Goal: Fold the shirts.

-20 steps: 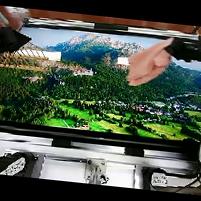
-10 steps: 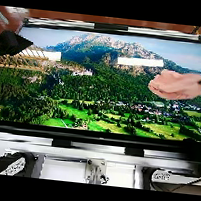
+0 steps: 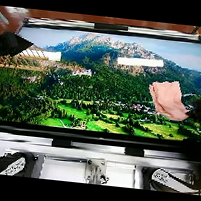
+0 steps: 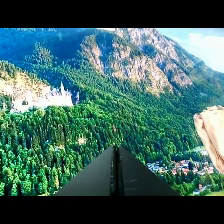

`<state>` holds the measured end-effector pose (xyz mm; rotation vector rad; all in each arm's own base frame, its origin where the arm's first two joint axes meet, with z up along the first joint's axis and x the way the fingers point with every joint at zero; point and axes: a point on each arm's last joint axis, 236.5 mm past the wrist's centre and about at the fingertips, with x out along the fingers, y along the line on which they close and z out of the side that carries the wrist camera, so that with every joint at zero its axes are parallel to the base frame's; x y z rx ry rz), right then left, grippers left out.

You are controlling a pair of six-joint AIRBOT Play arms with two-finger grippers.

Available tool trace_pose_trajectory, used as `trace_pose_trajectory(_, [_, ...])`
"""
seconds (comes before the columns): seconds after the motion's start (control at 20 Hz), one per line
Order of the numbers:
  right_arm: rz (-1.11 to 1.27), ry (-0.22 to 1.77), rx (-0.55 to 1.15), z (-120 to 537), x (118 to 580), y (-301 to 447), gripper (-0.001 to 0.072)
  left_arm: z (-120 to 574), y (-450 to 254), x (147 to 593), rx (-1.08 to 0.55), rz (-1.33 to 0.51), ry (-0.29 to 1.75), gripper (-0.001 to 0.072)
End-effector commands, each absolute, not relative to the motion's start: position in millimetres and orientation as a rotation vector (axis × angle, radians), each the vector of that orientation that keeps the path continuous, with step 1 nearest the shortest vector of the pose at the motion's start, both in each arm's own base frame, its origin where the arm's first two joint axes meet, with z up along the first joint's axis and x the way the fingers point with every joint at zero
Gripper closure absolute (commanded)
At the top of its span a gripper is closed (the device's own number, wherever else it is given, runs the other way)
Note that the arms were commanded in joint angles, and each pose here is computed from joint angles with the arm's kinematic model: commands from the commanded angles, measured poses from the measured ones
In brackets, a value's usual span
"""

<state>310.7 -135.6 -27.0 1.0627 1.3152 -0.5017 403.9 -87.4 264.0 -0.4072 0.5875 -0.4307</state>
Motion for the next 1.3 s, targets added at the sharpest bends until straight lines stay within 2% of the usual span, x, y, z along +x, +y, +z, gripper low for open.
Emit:
trace_pose_trajectory(0.0, [-0.559, 1.328, 1.169, -53.2, 276.5, -106.1, 0.0645, 262.8, -86.4, 404.3, -0.399, -0.428, 0.589, 0.0674])
trace_pose_trajectory(0.1, [-0.628, 1.309, 1.153, -55.3, 263.3, -110.3, 0.0637, 262.5, -86.3, 404.5, -0.385, -0.432, 0.586, 0.0674])
trace_pose_trajectory(0.15, [-0.637, 1.296, 1.145, -52.4, 262.3, -112.1, 0.0524, 262.1, -86.3, 404.8, -0.383, -0.432, 0.586, 0.0675])
trace_pose_trajectory(0.2, [-0.620, 1.280, 1.130, -47.3, 264.0, -112.1, 0.0196, 261.2, -86.2, 405.4, -0.383, -0.432, 0.588, 0.0674])
trace_pose_trajectory(0.25, [-0.579, 1.262, 1.102, -40.2, 267.0, -110.3, 0.0119, 260.1, -86.1, 406.2, -0.385, -0.432, 0.591, 0.0674])
trace_pose_trajectory(0.4, [-0.570, 1.119, 1.023, 4.2, 282.0, -127.3, 0.0119, 257.2, -85.9, 408.0, -0.377, -0.434, 0.596, 0.0674])
trace_pose_trajectory(0.5, [-0.614, 0.913, 0.938, 58.6, 303.7, -161.2, 0.0120, 254.5, -85.8, 409.6, -0.371, -0.436, 0.600, 0.0674])
trace_pose_trajectory(0.6, [-0.570, 0.624, 0.853, 138.1, 343.9, -188.2, 0.0120, 247.7, -85.1, 413.3, -0.369, -0.432, 0.616, 0.0675])
trace_pose_trajectory(0.7, [-0.425, 0.404, 0.683, 217.8, 387.4, -178.9, 0.0121, 223.9, -82.8, 417.7, -0.255, -0.401, 0.670, 0.0677])
trace_pose_trajectory(0.75, [-0.349, 0.361, 0.586, 241.4, 404.9, -159.3, 0.0121, 203.2, -79.0, 420.0, -0.167, -0.355, 0.725, 0.0678])
trace_pose_trajectory(0.85, [-0.191, 0.465, 0.413, 233.7, 431.1, -92.7, 0.0121, 158.2, -71.1, 417.7, 0.011, -0.240, 0.871, 0.0678])
trace_pose_trajectory(0.95, [-0.066, 0.788, 0.251, 158.1, 427.4, -17.1, 0.0121, 118.1, -70.0, 402.7, 0.166, -0.166, 1.050, 0.0673])
trace_pose_trajectory(1.0, [-0.024, 0.989, 0.190, 112.1, 412.0, 15.7, 0.0120, 101.6, -72.7, 393.8, 0.221, -0.163, 1.130, 0.0576])
trace_pose_trajectory(1.05, [0.031, 1.160, 0.131, 75.4, 393.9, 42.6, 0.0119, 84.9, -77.9, 383.3, 0.238, -0.172, 1.213, 0.0239])
trace_pose_trajectory(1.1, [0.066, 1.269, 0.094, 52.2, 381.3, 60.4, 0.0119, 72.3, -79.1, 374.9, 0.235, -0.163, 1.281, 0.0075])
trace_pose_trajectory(1.15, [0.092, 1.329, 0.065, 37.8, 374.5, 73.8, 0.0119, 63.3, -79.0, 368.1, 0.238, -0.162, 1.334, 0.0090])
trace_pose_trajectory(1.25, [0.121, 1.326, 0.041, 33.2, 376.6, 87.5, 0.0119, 59.0, -79.5, 367.2, 0.238, -0.164, 1.347, 0.0090])
